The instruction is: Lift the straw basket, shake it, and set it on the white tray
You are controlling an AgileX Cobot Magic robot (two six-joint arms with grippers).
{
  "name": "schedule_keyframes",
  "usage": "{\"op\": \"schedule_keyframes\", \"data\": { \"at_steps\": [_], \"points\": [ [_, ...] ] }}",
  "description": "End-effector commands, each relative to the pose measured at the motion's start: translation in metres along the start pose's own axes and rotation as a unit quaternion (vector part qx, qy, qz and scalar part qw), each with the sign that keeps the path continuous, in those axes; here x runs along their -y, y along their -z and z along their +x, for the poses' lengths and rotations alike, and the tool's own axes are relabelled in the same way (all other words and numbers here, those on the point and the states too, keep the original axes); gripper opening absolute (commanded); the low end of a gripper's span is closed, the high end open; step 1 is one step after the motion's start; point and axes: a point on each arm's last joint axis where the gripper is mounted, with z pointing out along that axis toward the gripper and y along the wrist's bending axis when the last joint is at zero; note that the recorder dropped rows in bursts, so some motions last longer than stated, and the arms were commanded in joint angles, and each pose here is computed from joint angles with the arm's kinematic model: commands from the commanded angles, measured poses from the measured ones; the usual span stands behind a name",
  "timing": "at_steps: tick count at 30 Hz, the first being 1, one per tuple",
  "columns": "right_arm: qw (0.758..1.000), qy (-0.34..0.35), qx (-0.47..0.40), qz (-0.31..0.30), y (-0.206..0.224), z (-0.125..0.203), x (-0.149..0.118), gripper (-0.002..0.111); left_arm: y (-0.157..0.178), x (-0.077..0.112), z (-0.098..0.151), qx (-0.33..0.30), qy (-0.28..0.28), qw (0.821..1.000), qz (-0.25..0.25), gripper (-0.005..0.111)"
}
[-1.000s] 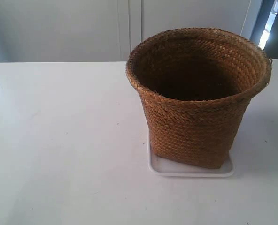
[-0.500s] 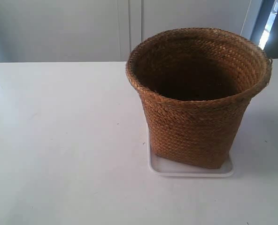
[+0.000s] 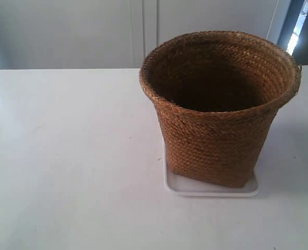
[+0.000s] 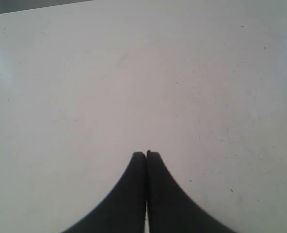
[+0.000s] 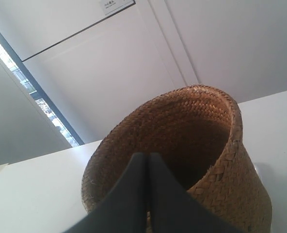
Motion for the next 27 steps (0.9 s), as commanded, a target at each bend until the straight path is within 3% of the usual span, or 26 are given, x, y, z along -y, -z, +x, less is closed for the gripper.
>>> {"op": "schedule_keyframes", "data": {
  "at_steps": [1,2,8,14,22,27],
  "points": [
    [0.999,0.050,0.009,0.011,0.001,-0.001,0.002,0.000,0.000,0.001,0.002,-0.002,0.004,1.000,0.006,0.000],
    [0.995,0.099,0.012,0.022,0.001,-0.002,0.004,0.000,0.000,0.001,0.002,-0.002,0.004,1.000,0.006,0.000],
    [0.985,0.168,-0.011,0.046,0.001,0.002,0.009,0.000,0.000,0.001,0.002,-0.002,0.002,1.000,0.006,0.000],
    [0.952,0.283,-0.062,0.099,-0.010,0.034,0.035,0.000,0.000,0.001,0.002,-0.002,0.002,1.000,0.006,0.000],
    [0.946,0.305,-0.021,0.106,-0.018,0.091,0.066,0.000,0.000,0.001,0.002,-0.002,0.002,1.000,0.006,0.000],
    [0.946,0.298,-0.053,0.115,-0.007,0.127,0.082,0.000,0.000,0.001,0.002,-0.002,0.002,1.000,0.006,0.000]
  ]
}}
